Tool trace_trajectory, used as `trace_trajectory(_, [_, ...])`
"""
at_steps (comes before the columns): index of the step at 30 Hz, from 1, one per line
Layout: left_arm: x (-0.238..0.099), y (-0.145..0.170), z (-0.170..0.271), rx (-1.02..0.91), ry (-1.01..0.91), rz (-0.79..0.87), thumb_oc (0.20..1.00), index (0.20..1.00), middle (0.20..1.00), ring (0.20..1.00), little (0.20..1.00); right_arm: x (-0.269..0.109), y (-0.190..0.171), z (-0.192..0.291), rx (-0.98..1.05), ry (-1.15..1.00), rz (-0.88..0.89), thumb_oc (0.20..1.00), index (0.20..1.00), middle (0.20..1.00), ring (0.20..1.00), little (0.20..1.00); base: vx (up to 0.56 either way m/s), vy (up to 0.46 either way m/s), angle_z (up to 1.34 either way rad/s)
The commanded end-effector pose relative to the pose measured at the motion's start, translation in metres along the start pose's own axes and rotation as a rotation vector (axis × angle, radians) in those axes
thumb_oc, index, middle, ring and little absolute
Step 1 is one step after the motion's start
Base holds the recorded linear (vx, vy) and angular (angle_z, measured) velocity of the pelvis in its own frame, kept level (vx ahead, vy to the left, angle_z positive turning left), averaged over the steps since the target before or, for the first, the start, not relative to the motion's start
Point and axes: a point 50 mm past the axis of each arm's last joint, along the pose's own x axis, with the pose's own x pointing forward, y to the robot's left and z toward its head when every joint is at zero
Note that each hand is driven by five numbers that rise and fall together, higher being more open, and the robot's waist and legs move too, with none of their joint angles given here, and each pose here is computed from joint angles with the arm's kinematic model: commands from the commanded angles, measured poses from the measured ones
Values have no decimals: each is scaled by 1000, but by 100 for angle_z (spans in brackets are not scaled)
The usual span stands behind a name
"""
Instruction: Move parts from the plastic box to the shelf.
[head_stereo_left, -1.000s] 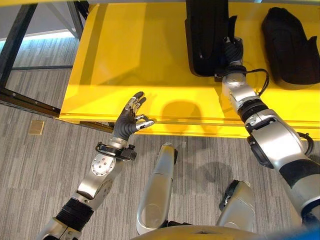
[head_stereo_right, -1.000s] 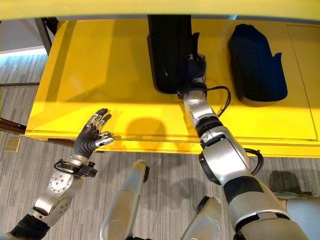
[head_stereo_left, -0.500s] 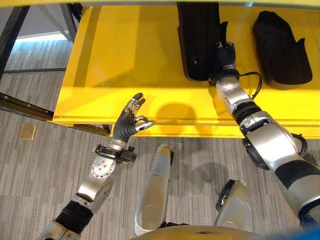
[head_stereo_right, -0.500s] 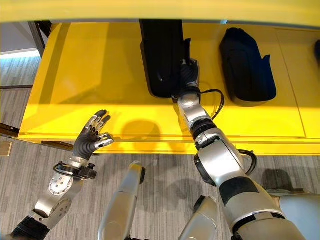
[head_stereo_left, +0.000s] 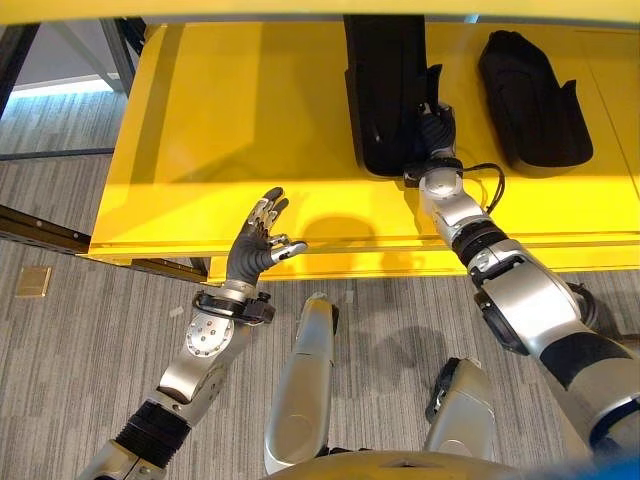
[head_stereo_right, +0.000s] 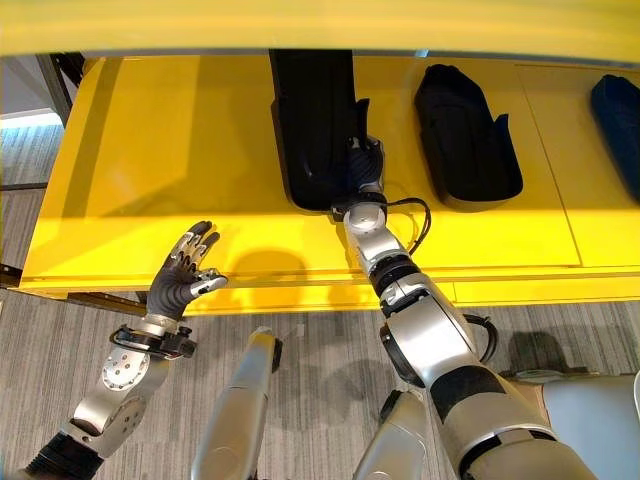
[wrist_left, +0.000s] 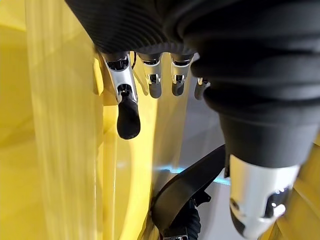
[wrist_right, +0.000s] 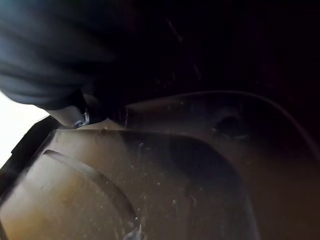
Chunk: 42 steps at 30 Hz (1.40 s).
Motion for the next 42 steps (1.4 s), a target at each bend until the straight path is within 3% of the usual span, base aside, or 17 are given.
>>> trace_trajectory(1, [3, 1, -5, 16, 16, 21, 1000, 1000, 1000, 1000, 1000, -22, -2, -58, 66, 246, -44, 200, 200, 200, 200, 200, 0, 0, 0])
trace_trajectory(13, [1, 2, -8, 22, 32, 29, 1000, 1000, 1000, 1000, 1000, -34, 8, -70, 107, 292, -31, 200, 200, 200, 200, 200, 0, 0, 0])
trace_trajectory(14, [1, 2, -8, 26, 37, 26, 1000, 1000, 1000, 1000, 1000, -32, 8, -67, 71, 275, -17, 796, 796, 796, 796, 796, 0, 0, 0])
trace_trajectory(15, [0, 3, -8, 26, 36, 27, 1000, 1000, 1000, 1000, 1000, -31, 9, -65, 52, 259, -9, 1000, 1000, 1000, 1000, 1000, 0, 0, 0])
trace_trajectory(22, [-3, 6, -8, 31, 36, 43, 1000, 1000, 1000, 1000, 1000, -18, 12, -25, 7, 57, 21, 1000, 1000, 1000, 1000, 1000, 1, 0, 0])
trace_trajectory(32, [-5, 9, -9, 36, 43, 61, 1000, 1000, 1000, 1000, 1000, -18, 13, -5, 58, -45, 26, 1000, 1000, 1000, 1000, 1000, -21, 4, 0])
trace_trajectory(42, [-5, 12, -6, 49, 21, 82, 1000, 1000, 1000, 1000, 1000, -15, -13, 40, 18, -309, -26, 1000, 1000, 1000, 1000, 1000, 5, -3, -3])
